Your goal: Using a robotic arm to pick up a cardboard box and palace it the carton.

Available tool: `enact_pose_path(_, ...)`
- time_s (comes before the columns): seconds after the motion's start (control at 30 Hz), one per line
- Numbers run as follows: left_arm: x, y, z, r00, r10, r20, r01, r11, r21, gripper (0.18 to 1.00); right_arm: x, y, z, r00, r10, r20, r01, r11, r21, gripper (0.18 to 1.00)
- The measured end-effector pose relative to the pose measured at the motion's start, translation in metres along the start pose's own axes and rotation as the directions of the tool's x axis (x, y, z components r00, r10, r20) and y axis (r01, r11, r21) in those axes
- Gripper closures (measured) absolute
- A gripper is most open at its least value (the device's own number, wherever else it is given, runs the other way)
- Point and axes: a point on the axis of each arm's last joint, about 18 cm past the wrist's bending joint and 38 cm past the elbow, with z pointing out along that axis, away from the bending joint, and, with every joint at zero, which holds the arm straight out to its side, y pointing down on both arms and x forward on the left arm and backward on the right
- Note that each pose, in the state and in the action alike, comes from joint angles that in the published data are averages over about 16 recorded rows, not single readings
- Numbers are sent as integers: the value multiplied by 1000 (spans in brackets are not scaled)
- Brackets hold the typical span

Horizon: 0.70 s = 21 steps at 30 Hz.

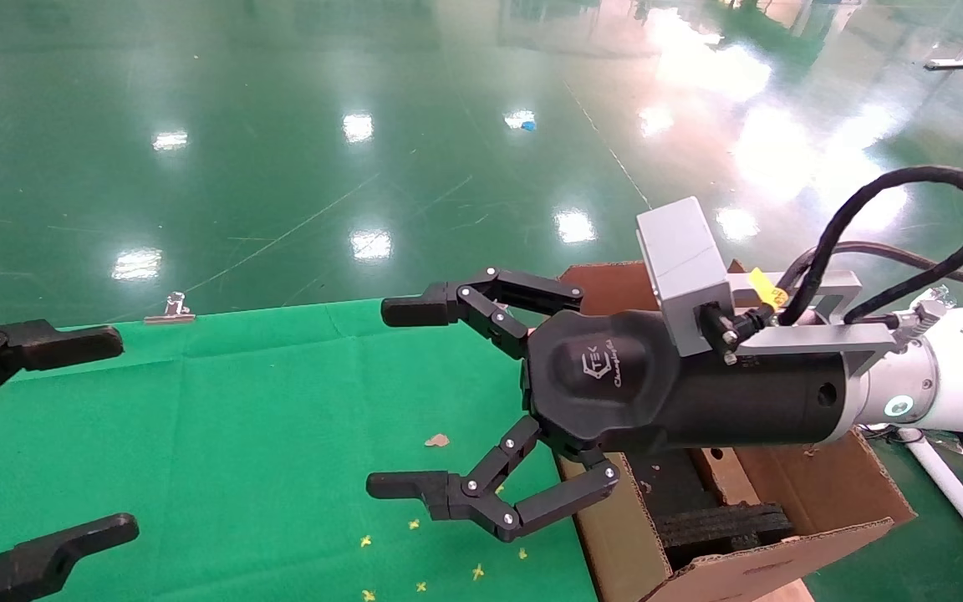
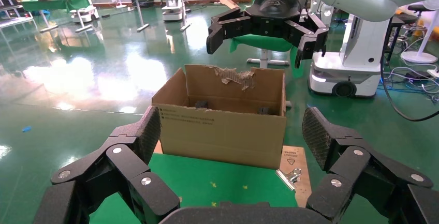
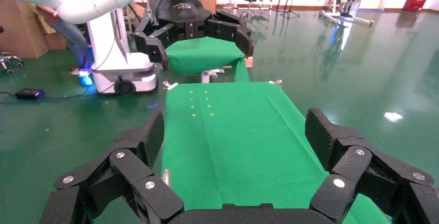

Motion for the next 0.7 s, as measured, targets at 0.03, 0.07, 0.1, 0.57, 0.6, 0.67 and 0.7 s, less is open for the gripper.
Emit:
enact_pose_path(0.03,0,0,0,1000,0,0,0,1000,0,184,0,0,0,1000,0,0,0,1000,0,178)
enact_pose_path(0.07,0,0,0,1000,0,0,0,1000,0,184,0,0,0,1000,0,0,0,1000,0,178)
enact_pose_path(0.1,0,0,0,1000,0,0,0,1000,0,184,0,0,0,1000,0,0,0,1000,0,178)
enact_pose_path(0.57,0,0,0,1000,0,0,0,1000,0,184,0,0,0,1000,0,0,0,1000,0,178)
enact_pose_path(0.6,0,0,0,1000,0,0,0,1000,0,184,0,0,0,1000,0,0,0,1000,0,178)
enact_pose_path(0.67,0,0,0,1000,0,0,0,1000,0,184,0,0,0,1000,0,0,0,1000,0,178)
enact_pose_path(0.7,0,0,0,1000,0,0,0,1000,0,184,0,0,0,1000,0,0,0,1000,0,178)
